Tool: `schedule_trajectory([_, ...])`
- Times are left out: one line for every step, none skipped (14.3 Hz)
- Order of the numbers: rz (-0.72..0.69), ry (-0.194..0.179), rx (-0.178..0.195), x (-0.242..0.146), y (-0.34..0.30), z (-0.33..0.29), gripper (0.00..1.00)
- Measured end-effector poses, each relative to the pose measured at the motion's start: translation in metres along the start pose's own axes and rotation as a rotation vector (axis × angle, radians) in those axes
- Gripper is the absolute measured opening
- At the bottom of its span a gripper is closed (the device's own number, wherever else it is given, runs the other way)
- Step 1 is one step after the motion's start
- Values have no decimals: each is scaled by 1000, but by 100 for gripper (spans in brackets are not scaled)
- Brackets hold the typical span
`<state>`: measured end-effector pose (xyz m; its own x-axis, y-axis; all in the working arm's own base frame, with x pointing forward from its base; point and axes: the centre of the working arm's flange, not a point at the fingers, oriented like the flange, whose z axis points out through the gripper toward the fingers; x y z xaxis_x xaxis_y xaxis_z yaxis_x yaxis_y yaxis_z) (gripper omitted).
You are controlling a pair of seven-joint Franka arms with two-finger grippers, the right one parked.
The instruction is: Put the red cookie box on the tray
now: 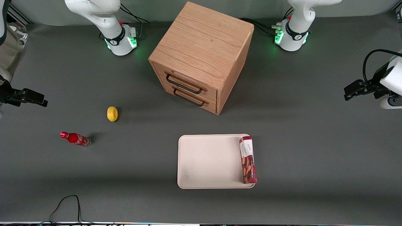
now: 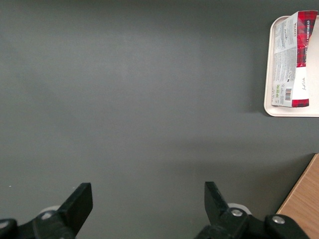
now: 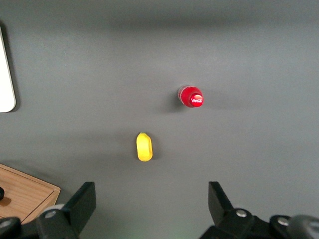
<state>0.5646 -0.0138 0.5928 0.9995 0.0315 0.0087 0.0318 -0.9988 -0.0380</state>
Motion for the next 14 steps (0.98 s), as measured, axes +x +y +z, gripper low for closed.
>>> schedule_trajectory([2,-1,-1,0,1,1,100])
schedule_trajectory([6,-2,-1,0,2,1,100])
schedule_trajectory([16,-2,-1,1,2,1,100])
schedule_trajectory([27,-2,-1,0,3,1,100])
schedule_trajectory([36,-2,-1,1,3,1,100])
schedule_trajectory([41,-2,-1,1,2,1,100])
schedule_trajectory([47,-2,-1,1,2,1,100])
schedule_trajectory([57,-2,-2,1,2,1,100])
schedule_trajectory([69,-3,-2,0,2,1,100])
schedule_trajectory([80,-4,-3,0,2,1,100])
schedule_trajectory([87,-6,-12,0,3,1,100])
schedule_trajectory([90,-8,-26,0,4,2,100])
schedule_trajectory([90,-9,-34,0,5,2,100])
schedule_trajectory([90,-10,-37,0,5,2,100])
